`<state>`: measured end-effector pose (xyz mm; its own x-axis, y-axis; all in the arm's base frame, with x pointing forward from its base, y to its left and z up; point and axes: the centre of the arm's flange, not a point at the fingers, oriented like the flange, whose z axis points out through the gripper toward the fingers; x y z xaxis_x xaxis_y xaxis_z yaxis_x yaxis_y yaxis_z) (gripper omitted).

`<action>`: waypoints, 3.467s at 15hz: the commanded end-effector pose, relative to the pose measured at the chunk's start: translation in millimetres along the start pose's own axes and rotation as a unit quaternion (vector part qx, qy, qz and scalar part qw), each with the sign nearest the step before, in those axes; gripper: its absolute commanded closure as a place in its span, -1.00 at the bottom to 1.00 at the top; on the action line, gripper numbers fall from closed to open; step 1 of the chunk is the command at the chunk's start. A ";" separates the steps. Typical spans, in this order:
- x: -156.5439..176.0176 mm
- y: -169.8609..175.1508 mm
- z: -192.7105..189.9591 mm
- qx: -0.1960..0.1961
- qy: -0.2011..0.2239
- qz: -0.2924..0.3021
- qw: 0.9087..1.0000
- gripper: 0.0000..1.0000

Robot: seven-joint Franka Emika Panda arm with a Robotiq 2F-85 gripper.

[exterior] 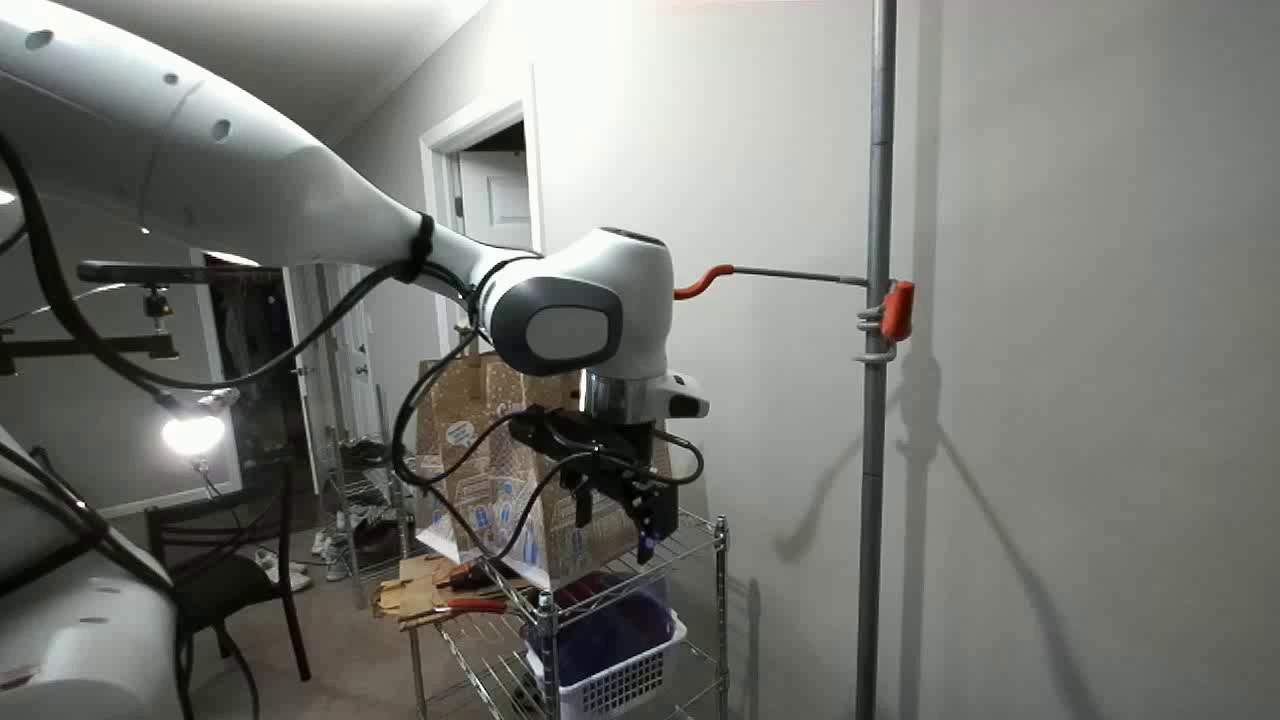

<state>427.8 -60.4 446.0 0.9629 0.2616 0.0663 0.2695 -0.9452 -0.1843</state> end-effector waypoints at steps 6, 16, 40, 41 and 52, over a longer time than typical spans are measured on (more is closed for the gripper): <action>11.2 -13.8 -4.5 -0.006 0.002 -0.021 1.000 -1.00; 93.6 -223.1 -87.4 -0.083 0.058 -0.234 0.967 -1.00; 196.4 -252.9 -148.7 0.002 0.189 -0.209 0.959 -1.00; 195.4 -258.0 -151.3 0.009 0.188 -0.211 0.959 -1.00; 197.9 -291.7 -156.9 0.108 0.125 -0.143 0.976 -1.00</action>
<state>530.8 229.6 665.0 0.7942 0.4532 0.4047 0.5804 -0.7629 -0.2848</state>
